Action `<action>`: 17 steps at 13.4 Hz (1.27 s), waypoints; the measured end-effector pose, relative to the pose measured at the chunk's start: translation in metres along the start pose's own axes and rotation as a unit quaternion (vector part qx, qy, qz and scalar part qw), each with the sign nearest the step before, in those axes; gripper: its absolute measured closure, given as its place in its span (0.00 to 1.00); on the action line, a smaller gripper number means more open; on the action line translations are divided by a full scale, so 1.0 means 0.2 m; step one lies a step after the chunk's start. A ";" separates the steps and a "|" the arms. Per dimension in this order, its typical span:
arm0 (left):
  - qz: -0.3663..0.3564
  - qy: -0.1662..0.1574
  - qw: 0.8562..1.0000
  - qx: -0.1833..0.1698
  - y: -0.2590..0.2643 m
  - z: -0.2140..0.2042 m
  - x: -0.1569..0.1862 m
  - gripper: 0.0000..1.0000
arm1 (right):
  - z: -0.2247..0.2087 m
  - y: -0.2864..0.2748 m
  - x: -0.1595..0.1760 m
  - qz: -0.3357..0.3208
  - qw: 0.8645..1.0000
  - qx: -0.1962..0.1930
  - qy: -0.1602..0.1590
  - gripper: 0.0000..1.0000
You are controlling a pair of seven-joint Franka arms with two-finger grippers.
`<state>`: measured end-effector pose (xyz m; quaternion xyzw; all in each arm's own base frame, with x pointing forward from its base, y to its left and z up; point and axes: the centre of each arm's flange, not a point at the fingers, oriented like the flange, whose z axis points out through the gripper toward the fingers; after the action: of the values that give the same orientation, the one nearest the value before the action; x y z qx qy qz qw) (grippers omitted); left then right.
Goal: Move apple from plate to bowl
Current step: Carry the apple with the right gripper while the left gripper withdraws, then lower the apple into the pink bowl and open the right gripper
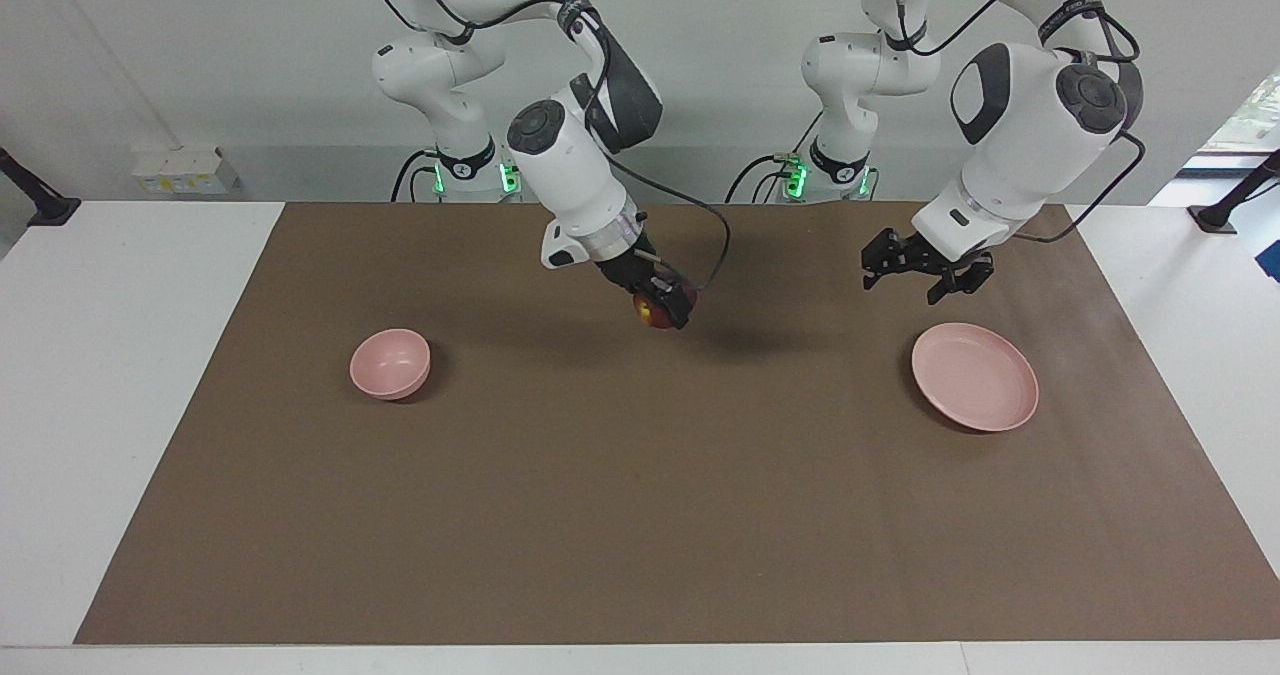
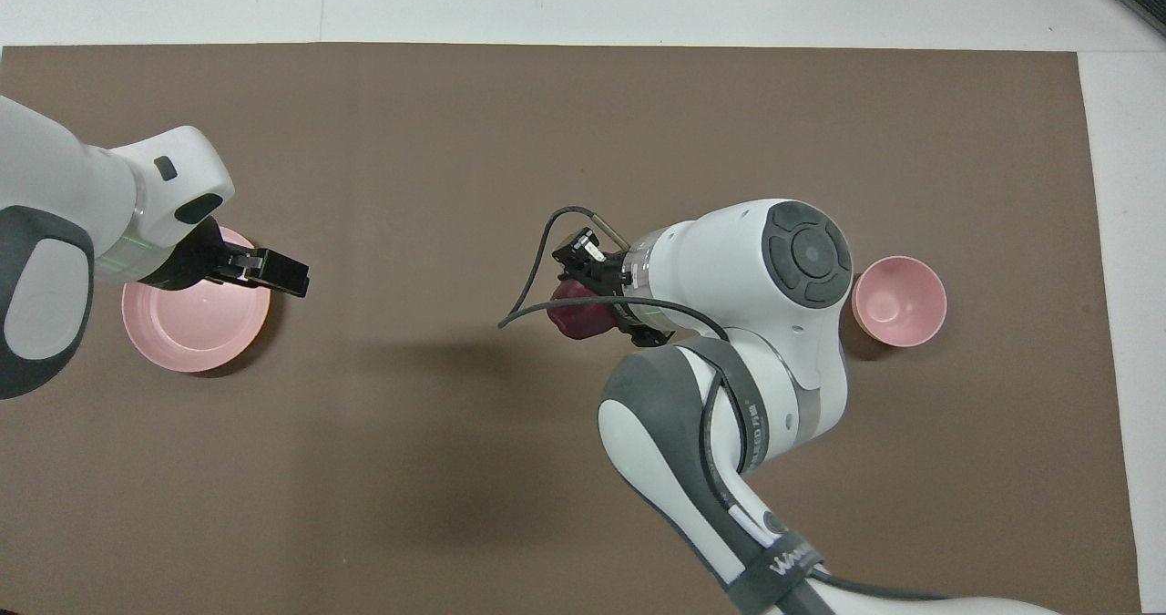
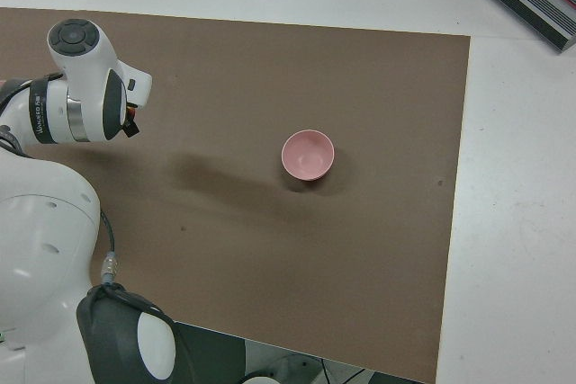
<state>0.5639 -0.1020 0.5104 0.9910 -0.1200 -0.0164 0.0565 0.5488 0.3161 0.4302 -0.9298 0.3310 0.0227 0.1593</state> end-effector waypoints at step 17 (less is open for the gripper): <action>-0.048 0.043 0.996 0.063 -0.29 -0.84 -0.15 0.00 | -0.29 0.97 1.10 -0.255 0.955 -0.150 0.020 0.29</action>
<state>0.5561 -0.0199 0.6711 0.9970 -0.0706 0.0312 -0.0020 0.5953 0.0226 0.3976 -0.9967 0.0791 0.0124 0.0115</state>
